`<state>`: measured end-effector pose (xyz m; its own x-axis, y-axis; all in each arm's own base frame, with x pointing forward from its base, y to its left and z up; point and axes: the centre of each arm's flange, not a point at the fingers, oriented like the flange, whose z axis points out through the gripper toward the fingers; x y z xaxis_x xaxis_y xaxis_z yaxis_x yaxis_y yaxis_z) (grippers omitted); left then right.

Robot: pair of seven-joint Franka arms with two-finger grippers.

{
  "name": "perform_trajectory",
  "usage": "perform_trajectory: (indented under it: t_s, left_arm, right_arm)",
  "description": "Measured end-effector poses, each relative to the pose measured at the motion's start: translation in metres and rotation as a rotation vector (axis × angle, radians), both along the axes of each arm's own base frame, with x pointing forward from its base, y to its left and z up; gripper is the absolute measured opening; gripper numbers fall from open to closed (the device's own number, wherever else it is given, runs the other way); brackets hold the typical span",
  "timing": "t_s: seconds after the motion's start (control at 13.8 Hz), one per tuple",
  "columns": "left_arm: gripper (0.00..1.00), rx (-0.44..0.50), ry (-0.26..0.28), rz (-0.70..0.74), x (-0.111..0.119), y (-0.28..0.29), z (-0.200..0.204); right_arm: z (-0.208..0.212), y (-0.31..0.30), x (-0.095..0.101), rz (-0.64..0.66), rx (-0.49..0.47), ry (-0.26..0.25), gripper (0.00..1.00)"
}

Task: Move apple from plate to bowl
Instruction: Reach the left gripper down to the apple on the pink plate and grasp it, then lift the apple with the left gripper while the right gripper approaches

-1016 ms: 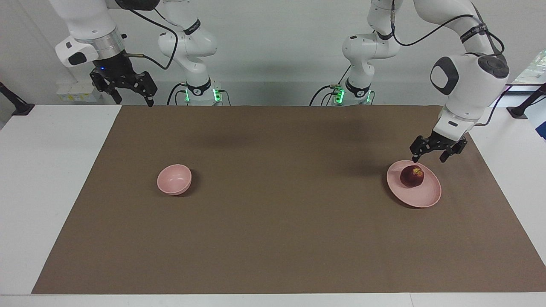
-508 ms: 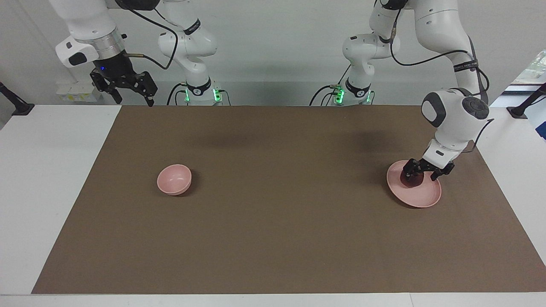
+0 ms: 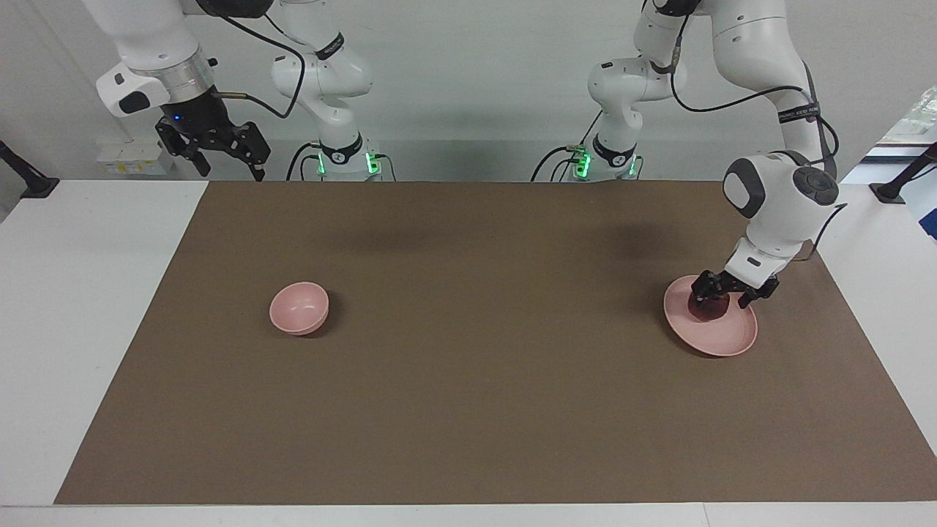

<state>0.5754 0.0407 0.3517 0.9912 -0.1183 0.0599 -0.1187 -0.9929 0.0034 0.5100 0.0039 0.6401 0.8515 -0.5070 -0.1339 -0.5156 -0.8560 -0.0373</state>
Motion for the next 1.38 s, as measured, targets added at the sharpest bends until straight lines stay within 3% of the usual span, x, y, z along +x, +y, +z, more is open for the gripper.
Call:
perform_trajectory:
  t_s: [0.07,0.44,0.8,0.94,1.38]
  left_arm:
    - [0.65,-0.001,0.008,-0.001,-0.001,0.000,0.001]
    - [0.64,-0.001,-0.001,-0.001,0.008,0.001,0.025]
    - [0.62,-0.013,-0.066,-0.002,0.020,-0.003,0.102]
    - [0.62,-0.086,-0.069,0.009,0.020,-0.021,0.104]
    - [0.62,-0.443,-0.034,0.097,0.014,-0.139,0.110]
  right_arm:
    - [-0.002,0.010,-0.001,-0.061,0.013,0.015,1.00]
    - [-0.017,0.050,-0.002,-0.418,0.165,0.149,1.00]
    - [-0.012,0.088,0.003,-0.591,0.279,0.185,1.00]
    - [-0.011,0.096,0.009,-0.691,0.353,0.228,1.00]
    - [-0.037,0.112,0.050,-1.009,0.563,0.386,1.00]
